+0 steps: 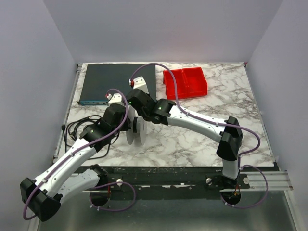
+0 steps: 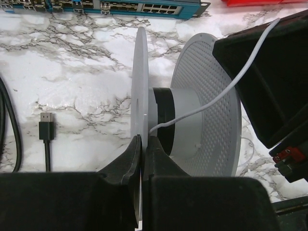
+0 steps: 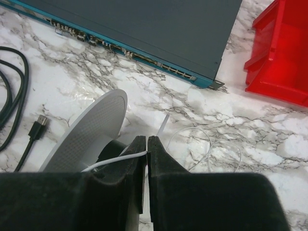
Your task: Wrap the cables
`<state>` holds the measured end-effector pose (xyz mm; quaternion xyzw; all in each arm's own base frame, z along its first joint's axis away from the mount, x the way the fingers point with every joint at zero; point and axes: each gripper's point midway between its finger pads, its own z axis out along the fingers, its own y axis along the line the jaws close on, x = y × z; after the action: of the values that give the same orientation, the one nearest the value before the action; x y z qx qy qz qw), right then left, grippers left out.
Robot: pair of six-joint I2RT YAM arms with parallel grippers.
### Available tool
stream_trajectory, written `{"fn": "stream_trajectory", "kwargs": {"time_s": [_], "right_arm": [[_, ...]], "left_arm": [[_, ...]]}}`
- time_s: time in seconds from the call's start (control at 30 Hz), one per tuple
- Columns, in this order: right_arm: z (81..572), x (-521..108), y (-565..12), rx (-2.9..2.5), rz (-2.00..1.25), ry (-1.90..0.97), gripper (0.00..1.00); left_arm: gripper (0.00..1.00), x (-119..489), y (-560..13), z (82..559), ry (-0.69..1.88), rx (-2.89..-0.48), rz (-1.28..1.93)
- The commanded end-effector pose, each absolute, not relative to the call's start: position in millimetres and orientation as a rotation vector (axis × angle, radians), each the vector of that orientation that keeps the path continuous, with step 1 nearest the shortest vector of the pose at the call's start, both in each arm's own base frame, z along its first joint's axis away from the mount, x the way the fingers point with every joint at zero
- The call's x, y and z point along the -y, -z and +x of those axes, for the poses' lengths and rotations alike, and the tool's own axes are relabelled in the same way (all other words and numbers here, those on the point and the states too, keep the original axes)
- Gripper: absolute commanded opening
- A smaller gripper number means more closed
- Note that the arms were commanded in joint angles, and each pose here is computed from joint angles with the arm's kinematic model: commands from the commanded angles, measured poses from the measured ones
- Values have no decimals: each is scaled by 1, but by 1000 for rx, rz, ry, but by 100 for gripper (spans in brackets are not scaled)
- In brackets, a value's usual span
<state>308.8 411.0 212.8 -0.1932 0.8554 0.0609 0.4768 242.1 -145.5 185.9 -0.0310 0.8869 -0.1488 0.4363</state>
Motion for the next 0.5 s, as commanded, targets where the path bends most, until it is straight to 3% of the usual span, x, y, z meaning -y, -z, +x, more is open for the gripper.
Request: {"fn": "stream_trajectory", "kwargs": {"time_s": [0.0, 0.1, 0.17, 0.47], "right_arm": [[297, -395, -179, -2156, -539, -34, 20], [304, -388, -193, -2106, -534, -13, 46], [314, -383, -201, -2094, -521, -38, 57], [337, -369, -216, -2080, -475, -287, 65]], "left_arm": [[0, 150, -204, 245, 423, -2164, -96], [0, 149, -219, 242, 428, -2141, -45], [0, 149, -232, 239, 438, -2124, -10], [0, 142, -274, 225, 430, -2081, 107]]}}
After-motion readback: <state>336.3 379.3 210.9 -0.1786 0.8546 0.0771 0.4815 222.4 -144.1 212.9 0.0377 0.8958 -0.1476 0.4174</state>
